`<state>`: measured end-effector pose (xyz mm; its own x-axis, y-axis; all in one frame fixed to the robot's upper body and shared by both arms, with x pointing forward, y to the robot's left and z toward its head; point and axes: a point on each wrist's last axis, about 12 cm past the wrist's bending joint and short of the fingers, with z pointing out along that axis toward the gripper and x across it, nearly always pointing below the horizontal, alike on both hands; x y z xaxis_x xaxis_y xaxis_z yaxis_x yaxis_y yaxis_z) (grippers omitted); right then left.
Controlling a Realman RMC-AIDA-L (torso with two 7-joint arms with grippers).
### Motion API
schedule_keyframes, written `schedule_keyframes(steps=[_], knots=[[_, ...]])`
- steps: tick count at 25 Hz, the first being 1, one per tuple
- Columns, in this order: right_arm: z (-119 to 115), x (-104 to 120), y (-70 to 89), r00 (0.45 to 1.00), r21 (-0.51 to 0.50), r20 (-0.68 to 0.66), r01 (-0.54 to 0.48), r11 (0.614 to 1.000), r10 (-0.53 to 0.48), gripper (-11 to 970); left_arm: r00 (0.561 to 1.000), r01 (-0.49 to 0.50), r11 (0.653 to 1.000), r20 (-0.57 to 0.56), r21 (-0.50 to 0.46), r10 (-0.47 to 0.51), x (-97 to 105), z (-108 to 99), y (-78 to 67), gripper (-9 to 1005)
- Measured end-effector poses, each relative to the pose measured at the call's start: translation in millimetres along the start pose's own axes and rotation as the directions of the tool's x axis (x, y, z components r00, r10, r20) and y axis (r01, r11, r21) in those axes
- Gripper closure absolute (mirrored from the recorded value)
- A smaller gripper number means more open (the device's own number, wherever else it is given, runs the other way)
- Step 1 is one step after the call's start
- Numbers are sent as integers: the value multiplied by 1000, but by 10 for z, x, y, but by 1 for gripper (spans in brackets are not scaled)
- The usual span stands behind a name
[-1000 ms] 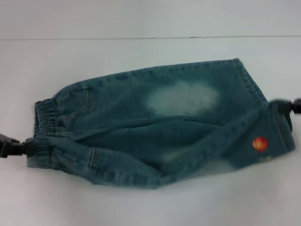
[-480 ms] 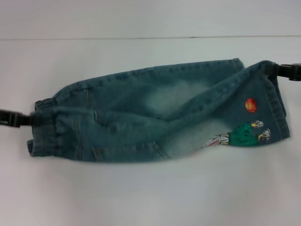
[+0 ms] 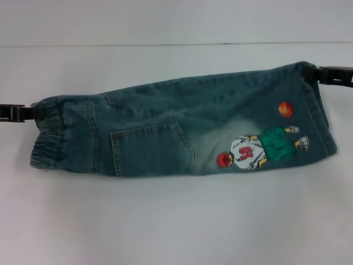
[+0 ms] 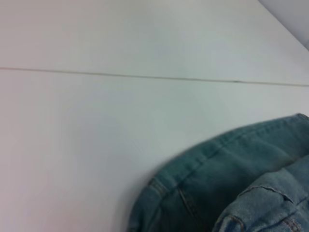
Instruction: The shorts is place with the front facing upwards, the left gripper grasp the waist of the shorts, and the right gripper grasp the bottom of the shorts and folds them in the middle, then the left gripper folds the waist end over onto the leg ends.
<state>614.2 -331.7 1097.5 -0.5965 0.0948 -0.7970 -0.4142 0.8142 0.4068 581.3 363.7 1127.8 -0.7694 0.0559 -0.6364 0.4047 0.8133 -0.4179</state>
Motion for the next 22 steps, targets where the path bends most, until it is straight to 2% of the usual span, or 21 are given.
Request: schedule_keyframes(steps=[7, 22], knots=[[48, -45, -4, 995, 26, 96, -6, 1000, 3, 918, 1000, 18, 998, 18, -53, -17, 25, 39, 63, 950], [445, -87, 195, 995, 100, 98, 9, 995, -19, 919, 998, 37, 997, 55, -66, -34, 42, 229, 22, 950]])
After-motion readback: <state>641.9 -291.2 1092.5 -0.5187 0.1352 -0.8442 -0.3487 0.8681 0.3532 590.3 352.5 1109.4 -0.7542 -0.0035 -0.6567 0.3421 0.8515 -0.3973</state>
